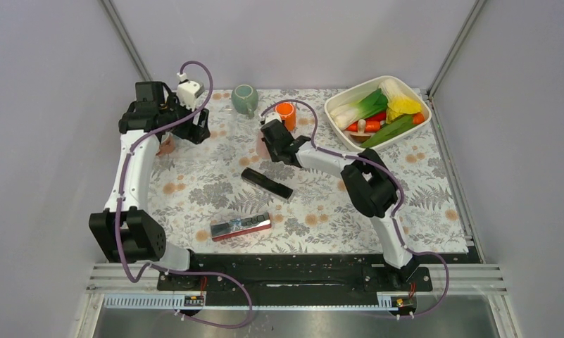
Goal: Turn the mug right side up
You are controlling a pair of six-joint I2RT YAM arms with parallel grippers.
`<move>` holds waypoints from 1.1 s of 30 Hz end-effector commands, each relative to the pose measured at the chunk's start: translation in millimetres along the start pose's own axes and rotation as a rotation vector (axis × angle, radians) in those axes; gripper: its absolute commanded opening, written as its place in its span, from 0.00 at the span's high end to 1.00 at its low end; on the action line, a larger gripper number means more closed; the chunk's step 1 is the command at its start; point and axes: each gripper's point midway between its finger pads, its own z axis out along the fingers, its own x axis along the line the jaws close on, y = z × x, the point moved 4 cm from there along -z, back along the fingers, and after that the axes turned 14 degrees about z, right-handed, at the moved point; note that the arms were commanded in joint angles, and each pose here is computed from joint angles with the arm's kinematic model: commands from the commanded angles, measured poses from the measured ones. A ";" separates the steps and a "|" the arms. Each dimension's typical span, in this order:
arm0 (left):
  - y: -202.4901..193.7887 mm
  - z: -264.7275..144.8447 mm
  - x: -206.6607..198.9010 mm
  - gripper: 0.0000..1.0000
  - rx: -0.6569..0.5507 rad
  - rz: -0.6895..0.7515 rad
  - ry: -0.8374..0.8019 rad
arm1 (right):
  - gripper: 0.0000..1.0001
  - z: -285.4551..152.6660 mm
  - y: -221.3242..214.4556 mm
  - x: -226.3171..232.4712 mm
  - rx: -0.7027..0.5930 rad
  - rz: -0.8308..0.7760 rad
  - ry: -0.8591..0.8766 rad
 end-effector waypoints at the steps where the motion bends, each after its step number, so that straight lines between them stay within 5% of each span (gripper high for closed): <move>1: 19.6 -26.5 -25.1 0.20 -0.120 -0.035 -0.067 | 1.00 -58.1 62.2 16.2 -0.161 0.078 0.101; 7: 46.1 -57.4 -64.7 0.09 -0.258 -0.114 -0.238 | 1.00 -175.4 121.5 33.9 -0.400 0.335 0.420; 12: 71.4 -82.2 -105.0 0.06 -0.342 -0.144 -0.374 | 1.00 -259.8 131.5 43.0 -0.515 0.598 0.759; 17: 99.4 -107.1 -142.7 0.04 -0.431 -0.159 -0.593 | 1.00 -324.5 131.2 58.6 -0.559 0.696 0.986; 24: 130.5 -144.5 -163.9 0.05 -0.541 -0.150 -0.763 | 1.00 -365.7 128.7 71.3 -0.542 0.741 1.111; 30: 140.0 -160.3 -173.7 0.06 -0.609 -0.080 -0.742 | 1.00 -379.9 125.5 77.0 -0.540 0.733 1.123; 33: 144.0 -152.8 -182.8 0.21 -0.591 -0.083 -0.754 | 1.00 -384.5 123.2 88.0 -0.524 0.719 1.146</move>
